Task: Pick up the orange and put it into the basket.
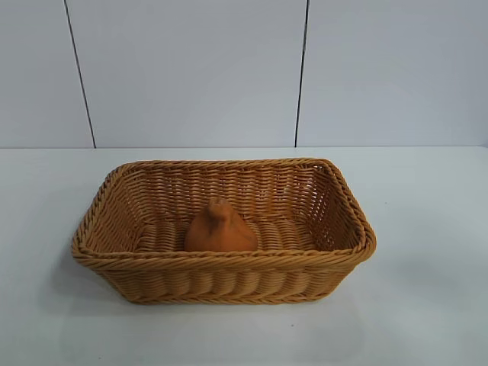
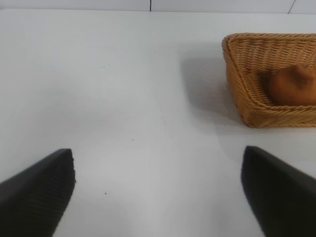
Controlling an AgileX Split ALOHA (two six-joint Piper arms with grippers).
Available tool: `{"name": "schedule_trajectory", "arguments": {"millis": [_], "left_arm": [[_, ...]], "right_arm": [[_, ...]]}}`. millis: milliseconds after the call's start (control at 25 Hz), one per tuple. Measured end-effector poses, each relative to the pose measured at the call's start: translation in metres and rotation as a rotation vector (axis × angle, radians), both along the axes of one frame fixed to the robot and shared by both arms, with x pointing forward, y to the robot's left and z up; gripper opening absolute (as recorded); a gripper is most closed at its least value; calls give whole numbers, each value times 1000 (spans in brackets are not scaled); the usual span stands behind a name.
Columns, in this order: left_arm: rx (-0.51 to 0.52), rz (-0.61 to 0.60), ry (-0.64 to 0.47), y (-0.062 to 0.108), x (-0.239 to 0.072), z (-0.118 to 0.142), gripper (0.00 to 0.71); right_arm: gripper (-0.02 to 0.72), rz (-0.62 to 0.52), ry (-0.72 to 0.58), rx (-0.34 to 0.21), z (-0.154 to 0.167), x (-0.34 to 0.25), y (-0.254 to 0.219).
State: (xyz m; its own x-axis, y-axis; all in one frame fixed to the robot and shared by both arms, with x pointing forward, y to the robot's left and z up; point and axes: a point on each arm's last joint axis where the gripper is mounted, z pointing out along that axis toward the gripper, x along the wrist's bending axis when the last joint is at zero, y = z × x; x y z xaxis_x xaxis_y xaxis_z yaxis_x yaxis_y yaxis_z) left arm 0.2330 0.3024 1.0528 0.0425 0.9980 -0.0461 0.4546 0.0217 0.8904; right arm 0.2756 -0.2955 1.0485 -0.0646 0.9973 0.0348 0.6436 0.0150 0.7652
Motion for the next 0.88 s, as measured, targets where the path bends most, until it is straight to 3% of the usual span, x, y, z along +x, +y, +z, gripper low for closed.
{"name": "schedule_trajectory", "arguments": {"millis": [240,520,880], "left_arm": [[0,0,0,0,0,0,648],[0,0,0,0,0,0,648],[0,0,0,0,0,0,648]], "right_arm": [[652,0,-66,8,2,-10,-1],[652,1,-250,29,4,-39,-4],[652,5,-254,37,4,-40,-3]]}}
